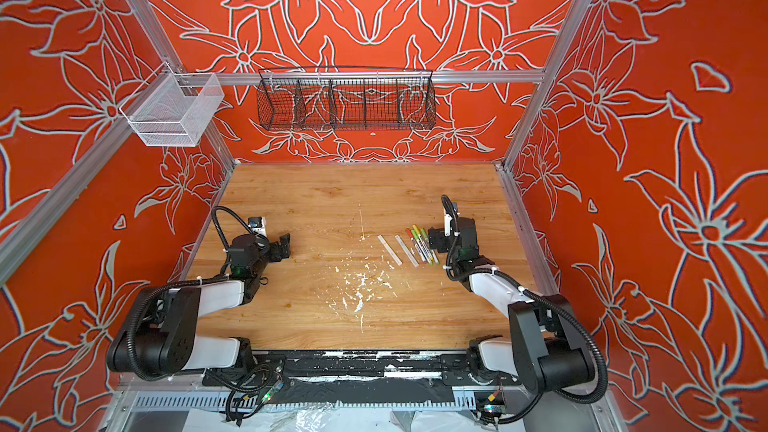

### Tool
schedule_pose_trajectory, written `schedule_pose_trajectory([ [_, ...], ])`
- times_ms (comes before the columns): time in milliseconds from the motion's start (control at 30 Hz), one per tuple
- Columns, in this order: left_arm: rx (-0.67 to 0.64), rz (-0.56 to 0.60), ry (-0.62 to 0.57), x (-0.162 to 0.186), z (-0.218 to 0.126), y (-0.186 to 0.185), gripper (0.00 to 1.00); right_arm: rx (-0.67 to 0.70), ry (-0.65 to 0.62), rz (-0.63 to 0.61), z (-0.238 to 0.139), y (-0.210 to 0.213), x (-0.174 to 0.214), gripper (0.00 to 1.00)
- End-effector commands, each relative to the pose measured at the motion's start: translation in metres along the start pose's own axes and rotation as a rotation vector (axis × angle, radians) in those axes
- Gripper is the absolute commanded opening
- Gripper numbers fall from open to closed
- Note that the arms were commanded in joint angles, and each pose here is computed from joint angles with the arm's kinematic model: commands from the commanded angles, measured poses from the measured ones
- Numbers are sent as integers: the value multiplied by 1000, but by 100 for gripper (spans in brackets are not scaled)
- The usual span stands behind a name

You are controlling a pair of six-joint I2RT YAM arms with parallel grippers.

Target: Insert the pens into the pen caps

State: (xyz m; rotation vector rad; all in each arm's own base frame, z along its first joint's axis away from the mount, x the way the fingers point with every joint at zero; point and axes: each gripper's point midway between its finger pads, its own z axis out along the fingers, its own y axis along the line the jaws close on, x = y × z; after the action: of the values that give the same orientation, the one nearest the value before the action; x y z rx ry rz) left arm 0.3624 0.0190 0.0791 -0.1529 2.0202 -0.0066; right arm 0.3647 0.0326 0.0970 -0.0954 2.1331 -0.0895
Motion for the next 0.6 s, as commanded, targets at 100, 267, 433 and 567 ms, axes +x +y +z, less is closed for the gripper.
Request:
schedule_pose_trajectory([
  [100,15,19,-28,-7,0,-4,97,38,-60,34,0,-10,-7,97],
  [267,16,18,-29,-7,1,-4,97,115,-191,28,-16,-28,-14,98],
  [433,15,17,-30,-7,0,-3,97,100,-323,146,-17,-50,-2,98],
  [567,14,18,-29,-7,1,-3,97,56,-237,117,-4,-42,1,98],
])
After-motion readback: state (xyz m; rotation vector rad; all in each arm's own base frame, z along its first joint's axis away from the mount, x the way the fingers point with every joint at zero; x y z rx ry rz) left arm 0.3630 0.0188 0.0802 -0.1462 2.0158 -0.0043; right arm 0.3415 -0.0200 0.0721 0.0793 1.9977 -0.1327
